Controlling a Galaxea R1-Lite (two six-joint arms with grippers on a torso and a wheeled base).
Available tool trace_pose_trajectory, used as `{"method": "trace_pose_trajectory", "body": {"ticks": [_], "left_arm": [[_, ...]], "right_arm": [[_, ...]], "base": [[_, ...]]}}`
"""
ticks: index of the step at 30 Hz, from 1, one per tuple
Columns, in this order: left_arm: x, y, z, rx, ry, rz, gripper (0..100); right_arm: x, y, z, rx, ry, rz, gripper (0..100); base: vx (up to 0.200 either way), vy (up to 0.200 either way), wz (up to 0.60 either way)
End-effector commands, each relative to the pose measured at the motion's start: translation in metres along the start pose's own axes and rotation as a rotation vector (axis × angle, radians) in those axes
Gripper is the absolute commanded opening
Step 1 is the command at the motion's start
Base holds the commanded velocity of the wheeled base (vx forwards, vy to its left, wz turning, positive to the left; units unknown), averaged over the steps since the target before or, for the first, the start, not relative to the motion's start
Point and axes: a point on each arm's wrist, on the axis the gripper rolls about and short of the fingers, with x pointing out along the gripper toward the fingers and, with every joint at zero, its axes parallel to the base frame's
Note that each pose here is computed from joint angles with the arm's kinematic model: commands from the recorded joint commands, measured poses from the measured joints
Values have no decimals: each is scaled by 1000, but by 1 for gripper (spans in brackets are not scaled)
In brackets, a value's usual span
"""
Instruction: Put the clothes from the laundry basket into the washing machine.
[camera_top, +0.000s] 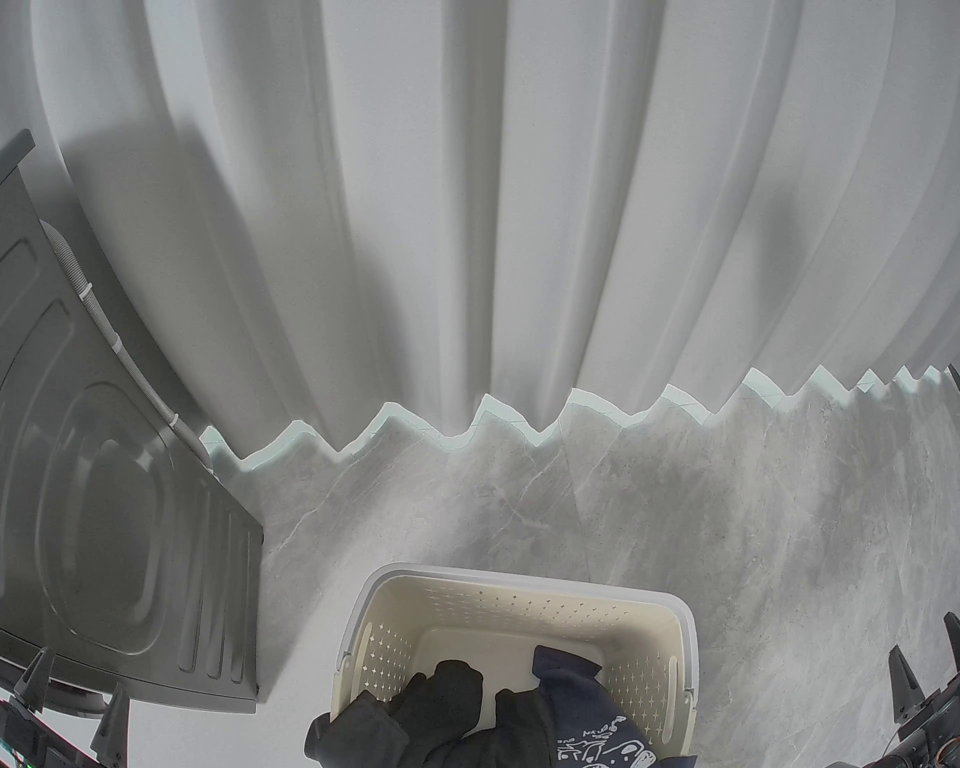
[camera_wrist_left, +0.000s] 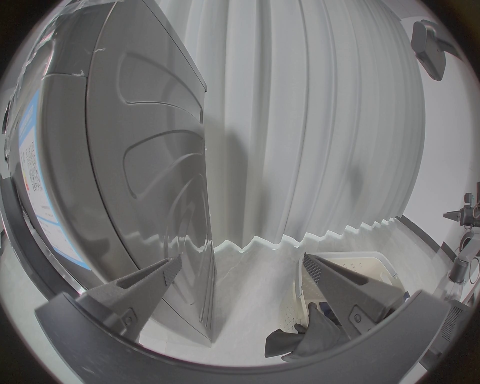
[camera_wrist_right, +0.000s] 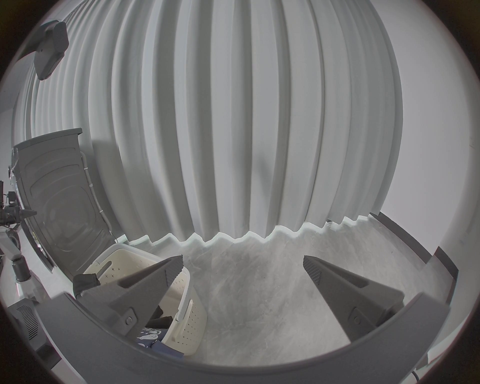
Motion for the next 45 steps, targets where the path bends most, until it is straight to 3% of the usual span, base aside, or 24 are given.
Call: {"method": "trace_pose_trajectory", "body": {"ticks": [1,11,17,45], "left_arm": [[1,0,-5,-2,9,0,100],[1,0,-5,-2,9,0,100],[1,0,-5,-2,9,0,100],[1,0,-5,-2,9,0,100]], "right_arm": [[0,0,-5,0,7,-2,100],[0,0,-5,0,7,0,100],[0,0,-5,0,7,-2,100],[0,0,-5,0,7,0,100]], "base": [[0,0,0],[0,0,0],[200,0,0],[0,0,0]]}}
